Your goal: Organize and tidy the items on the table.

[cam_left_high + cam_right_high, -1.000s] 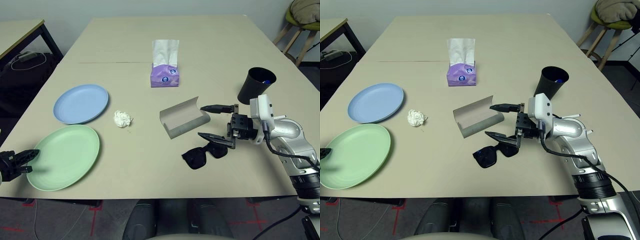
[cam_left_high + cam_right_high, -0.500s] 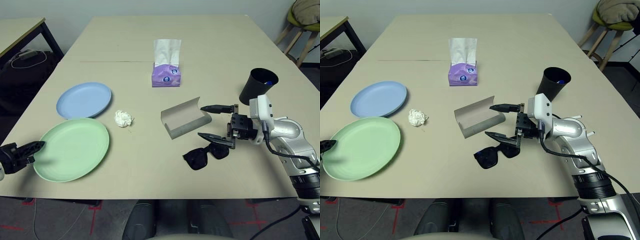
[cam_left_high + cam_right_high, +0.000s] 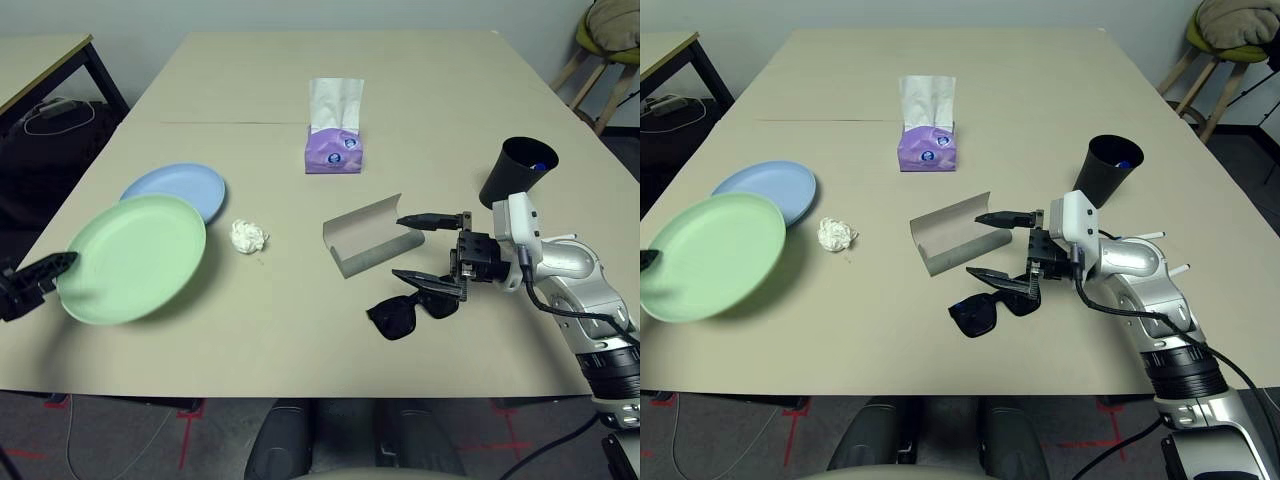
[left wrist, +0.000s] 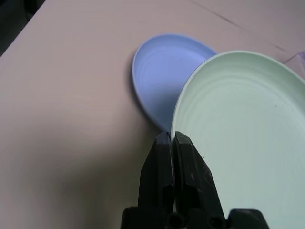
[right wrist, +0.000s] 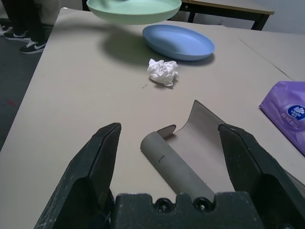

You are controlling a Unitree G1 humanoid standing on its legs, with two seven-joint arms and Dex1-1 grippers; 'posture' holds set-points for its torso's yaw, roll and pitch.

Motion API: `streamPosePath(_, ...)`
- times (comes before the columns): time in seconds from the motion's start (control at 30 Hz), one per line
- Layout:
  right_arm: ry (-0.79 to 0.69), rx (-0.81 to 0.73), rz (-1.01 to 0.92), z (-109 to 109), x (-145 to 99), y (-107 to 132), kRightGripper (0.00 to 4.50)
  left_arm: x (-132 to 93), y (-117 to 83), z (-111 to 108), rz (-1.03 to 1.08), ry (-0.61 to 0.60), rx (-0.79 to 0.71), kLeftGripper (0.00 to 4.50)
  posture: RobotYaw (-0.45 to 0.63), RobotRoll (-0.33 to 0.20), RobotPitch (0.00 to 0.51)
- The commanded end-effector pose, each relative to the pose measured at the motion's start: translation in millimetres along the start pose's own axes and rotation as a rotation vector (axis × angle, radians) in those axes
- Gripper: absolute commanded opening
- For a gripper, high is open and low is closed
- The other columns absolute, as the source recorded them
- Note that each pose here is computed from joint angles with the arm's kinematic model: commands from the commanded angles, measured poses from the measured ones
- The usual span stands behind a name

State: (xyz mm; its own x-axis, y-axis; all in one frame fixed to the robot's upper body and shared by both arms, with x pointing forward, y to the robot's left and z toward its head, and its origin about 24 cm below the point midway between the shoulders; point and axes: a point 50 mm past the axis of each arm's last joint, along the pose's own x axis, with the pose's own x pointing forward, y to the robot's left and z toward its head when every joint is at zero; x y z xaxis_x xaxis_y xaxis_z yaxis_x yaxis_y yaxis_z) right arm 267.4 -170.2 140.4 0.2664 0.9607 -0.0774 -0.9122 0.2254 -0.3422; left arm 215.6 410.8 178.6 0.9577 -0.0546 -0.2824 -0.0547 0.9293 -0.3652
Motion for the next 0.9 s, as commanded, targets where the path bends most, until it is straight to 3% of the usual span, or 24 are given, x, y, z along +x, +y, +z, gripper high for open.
streamPosePath(0.03,-0.001,-0.002,0.007,0.7,0.7,1.8,4.5,12.5,-1.1,-3.9,0.031,0.0,-0.006,0.02,0.08,0.0,0.108)
streamPosePath(0.4,-0.005,-0.006,0.002,2.6,2.4,1.4,4.5,60.3,5.8,-10.2,0.218,-0.069,0.021,0.02,0.08,0.0,0.109)
streamPosePath(0.9,-0.007,-0.004,-0.001,3.4,2.7,2.9,4.5,82.2,-11.9,15.8,0.211,-0.179,0.029,0.02,0.07,0.0,0.11)
